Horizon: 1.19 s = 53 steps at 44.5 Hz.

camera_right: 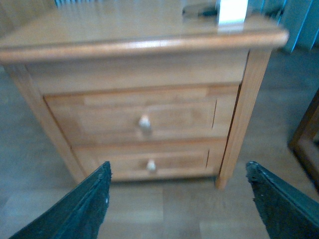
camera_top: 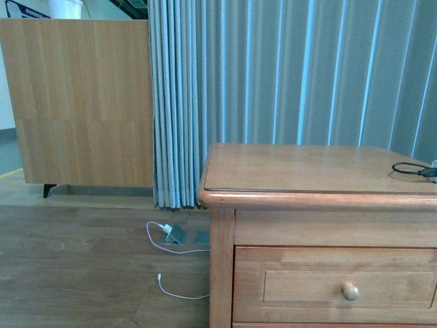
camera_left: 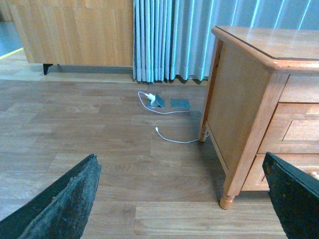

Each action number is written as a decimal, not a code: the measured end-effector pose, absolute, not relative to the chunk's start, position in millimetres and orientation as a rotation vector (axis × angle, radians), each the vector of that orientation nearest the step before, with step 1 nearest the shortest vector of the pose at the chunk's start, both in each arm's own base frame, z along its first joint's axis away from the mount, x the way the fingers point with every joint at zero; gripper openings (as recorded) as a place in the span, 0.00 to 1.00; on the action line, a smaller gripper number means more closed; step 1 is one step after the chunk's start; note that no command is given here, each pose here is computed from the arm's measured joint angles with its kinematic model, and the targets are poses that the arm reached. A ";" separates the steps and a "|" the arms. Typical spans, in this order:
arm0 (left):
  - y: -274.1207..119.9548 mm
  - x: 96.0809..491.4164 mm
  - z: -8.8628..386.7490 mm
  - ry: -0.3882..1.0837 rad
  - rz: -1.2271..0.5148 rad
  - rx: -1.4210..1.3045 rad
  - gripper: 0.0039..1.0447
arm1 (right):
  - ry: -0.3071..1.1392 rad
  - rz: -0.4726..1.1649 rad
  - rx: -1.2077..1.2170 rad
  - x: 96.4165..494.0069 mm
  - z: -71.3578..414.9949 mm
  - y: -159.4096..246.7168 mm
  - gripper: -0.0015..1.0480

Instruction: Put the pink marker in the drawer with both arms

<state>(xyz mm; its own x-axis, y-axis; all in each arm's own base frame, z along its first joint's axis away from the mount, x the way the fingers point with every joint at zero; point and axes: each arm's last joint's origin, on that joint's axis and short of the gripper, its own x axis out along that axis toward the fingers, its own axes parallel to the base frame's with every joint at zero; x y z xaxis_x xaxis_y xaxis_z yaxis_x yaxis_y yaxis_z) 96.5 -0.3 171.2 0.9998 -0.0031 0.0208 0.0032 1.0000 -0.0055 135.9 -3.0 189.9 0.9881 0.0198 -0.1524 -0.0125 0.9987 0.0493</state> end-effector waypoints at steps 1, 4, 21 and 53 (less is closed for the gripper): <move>-0.2 96.5 171.2 -0.021 -0.002 -0.005 0.94 | 0.090 0.005 0.035 134.0 188.4 -1.6 0.73; -0.3 96.5 171.2 -0.020 -0.003 -0.005 0.94 | 0.009 -0.001 0.019 130.2 189.4 -0.6 0.59; -0.3 96.5 171.2 -0.020 -0.003 -0.005 0.94 | 0.000 -0.003 0.002 117.8 177.1 -0.4 0.02; -0.2 96.5 171.1 -0.019 -0.002 -0.005 0.94 | -0.002 -0.002 0.001 97.7 165.2 -0.3 0.02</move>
<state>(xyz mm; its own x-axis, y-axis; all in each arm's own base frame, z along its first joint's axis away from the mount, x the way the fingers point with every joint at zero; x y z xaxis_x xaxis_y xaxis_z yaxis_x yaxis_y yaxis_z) 96.5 -0.2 171.1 0.9998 -0.0023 0.0193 0.0024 1.0000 -0.0048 97.7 -0.3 165.2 1.0000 -0.0019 0.0017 0.0019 1.0000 0.0010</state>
